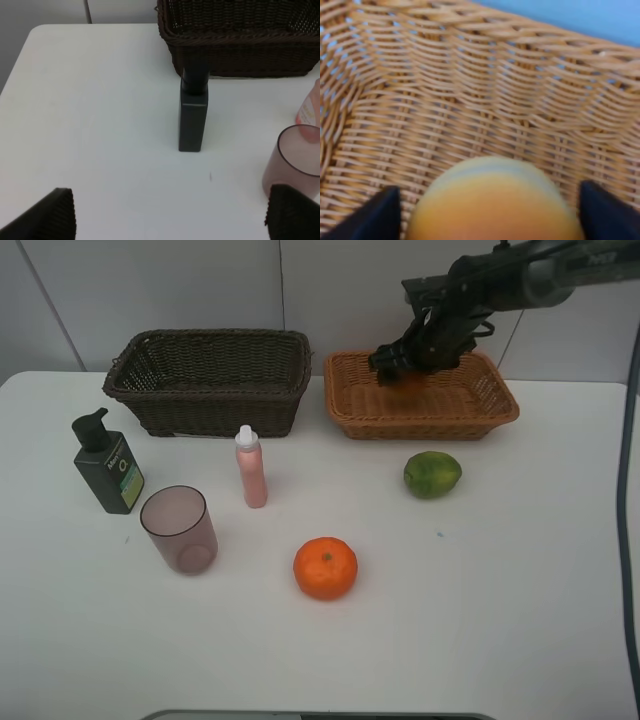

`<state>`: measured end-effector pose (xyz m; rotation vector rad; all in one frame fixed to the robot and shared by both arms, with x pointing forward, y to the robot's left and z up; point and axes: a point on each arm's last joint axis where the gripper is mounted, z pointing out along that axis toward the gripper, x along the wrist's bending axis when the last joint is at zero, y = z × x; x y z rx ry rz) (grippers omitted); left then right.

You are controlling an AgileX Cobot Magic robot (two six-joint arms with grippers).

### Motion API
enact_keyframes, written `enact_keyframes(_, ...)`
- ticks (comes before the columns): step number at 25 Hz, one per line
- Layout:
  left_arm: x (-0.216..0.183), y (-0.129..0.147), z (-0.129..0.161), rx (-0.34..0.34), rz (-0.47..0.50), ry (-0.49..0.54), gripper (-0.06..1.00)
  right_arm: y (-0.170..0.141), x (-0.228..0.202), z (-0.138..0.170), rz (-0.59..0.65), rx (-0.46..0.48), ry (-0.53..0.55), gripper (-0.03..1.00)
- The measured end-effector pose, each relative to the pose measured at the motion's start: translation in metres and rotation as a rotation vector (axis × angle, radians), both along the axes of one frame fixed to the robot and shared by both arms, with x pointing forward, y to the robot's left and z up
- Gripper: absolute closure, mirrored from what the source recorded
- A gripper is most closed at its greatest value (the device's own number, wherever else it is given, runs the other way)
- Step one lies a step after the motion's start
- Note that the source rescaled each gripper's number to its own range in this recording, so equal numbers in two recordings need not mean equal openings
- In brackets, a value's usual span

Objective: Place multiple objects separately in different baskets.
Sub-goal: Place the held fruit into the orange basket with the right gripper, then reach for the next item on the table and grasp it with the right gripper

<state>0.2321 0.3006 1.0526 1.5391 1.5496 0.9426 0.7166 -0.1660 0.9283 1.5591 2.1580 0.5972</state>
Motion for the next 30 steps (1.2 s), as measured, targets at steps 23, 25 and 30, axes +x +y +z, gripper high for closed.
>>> enact_keyframes(23,0.0,0.0,0.0,0.0,0.0,0.0,-0.04,-0.002,-0.065,0.079,-0.075,-0.07,0.221,-0.03)
enact_keyframes(25,0.0,0.0,0.0,0.0,0.0,0.0,-0.04,-0.004,-0.077,0.082,-0.095,-0.06,0.233,-0.03)
enact_keyframes(30,0.0,0.0,0.0,0.0,0.0,0.0,-0.04,-0.013,-0.103,0.07,-0.136,-0.063,0.294,-0.03)
